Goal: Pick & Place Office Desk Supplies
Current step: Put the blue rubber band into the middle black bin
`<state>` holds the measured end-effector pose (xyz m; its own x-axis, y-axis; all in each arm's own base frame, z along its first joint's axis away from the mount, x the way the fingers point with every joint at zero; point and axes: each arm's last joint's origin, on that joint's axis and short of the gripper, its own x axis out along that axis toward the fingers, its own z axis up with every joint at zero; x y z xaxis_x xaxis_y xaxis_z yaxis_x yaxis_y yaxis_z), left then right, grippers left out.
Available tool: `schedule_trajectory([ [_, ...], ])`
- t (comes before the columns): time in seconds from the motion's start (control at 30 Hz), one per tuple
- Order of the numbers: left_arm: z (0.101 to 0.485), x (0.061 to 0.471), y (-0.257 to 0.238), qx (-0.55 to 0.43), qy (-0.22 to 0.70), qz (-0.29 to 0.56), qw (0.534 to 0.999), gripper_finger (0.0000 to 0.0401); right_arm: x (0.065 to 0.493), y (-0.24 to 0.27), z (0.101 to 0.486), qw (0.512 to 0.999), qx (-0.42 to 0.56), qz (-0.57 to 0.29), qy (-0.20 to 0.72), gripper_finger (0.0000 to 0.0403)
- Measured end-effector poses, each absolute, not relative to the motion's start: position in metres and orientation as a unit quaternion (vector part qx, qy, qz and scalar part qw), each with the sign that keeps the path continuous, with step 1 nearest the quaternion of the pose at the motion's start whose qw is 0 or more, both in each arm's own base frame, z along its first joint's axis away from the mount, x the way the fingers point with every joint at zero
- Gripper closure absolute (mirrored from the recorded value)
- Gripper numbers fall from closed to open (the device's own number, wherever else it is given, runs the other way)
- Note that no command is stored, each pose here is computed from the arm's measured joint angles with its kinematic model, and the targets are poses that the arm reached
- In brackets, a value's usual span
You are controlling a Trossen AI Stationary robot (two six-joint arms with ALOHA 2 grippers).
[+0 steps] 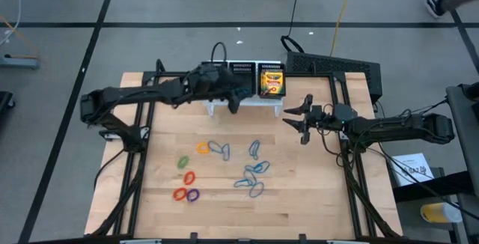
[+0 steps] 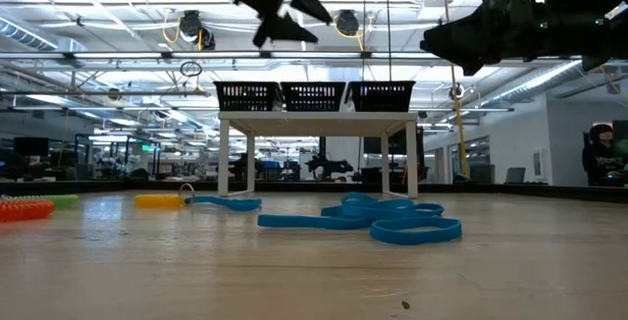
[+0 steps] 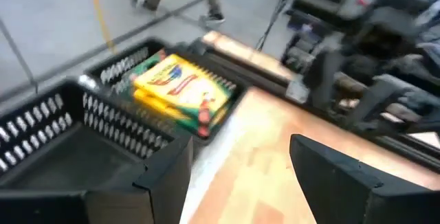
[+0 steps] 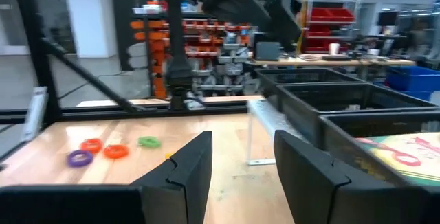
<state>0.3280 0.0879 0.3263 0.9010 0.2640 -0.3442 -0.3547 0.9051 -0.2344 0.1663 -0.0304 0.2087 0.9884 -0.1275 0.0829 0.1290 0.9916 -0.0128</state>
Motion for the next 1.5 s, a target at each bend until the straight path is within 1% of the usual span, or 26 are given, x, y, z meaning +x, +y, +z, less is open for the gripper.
schedule_trajectory([
  [0.07,0.331,0.32,0.074,-0.126,0.127,0.161,0.97,0.0146,0.168,-0.027,0.208,0.998,-0.01,-0.046,-0.037,0.0257],
  [0.23,0.319,0.286,0.048,-0.097,0.086,0.199,0.971,0.0146,0.181,-0.015,0.211,1.0,-0.009,-0.006,-0.023,0.0257],
  [0.4,0.31,0.258,0.033,-0.099,0.036,0.184,0.977,0.0146,0.209,0.004,0.21,0.998,-0.031,0.044,0.014,0.0257],
  [0.53,0.309,0.243,0.026,-0.102,0.008,0.17,0.98,0.0146,0.228,0.023,0.194,0.991,-0.044,0.089,0.093,0.0257],
  [0.63,0.303,0.239,0.024,-0.101,0.01,0.168,0.98,0.0146,0.236,0.035,0.173,0.98,-0.032,0.109,0.165,0.0257],
  [0.83,0.297,0.243,0.024,-0.108,0.019,0.169,0.979,0.0146,0.242,0.043,0.133,0.963,-0.011,0.058,0.262,0.0257],
  [1.0,0.296,0.243,0.025,-0.126,0.019,0.17,0.977,0.0146,0.245,0.044,0.112,0.952,0.017,0.047,0.302,0.0257],
  [1.17,0.296,0.243,0.025,-0.126,0.021,0.17,0.977,0.0146,0.249,0.048,0.099,0.95,0.032,0.045,0.309,0.0257],
  [1.33,0.296,0.243,0.025,-0.126,0.021,0.17,0.977,0.0146,0.251,0.057,0.09,0.951,0.014,0.065,0.301,0.0258],
  [1.5,0.296,0.243,0.025,-0.126,0.021,0.17,0.977,0.0146,0.251,0.057,0.087,0.951,0.017,0.052,0.304,0.0282],
])
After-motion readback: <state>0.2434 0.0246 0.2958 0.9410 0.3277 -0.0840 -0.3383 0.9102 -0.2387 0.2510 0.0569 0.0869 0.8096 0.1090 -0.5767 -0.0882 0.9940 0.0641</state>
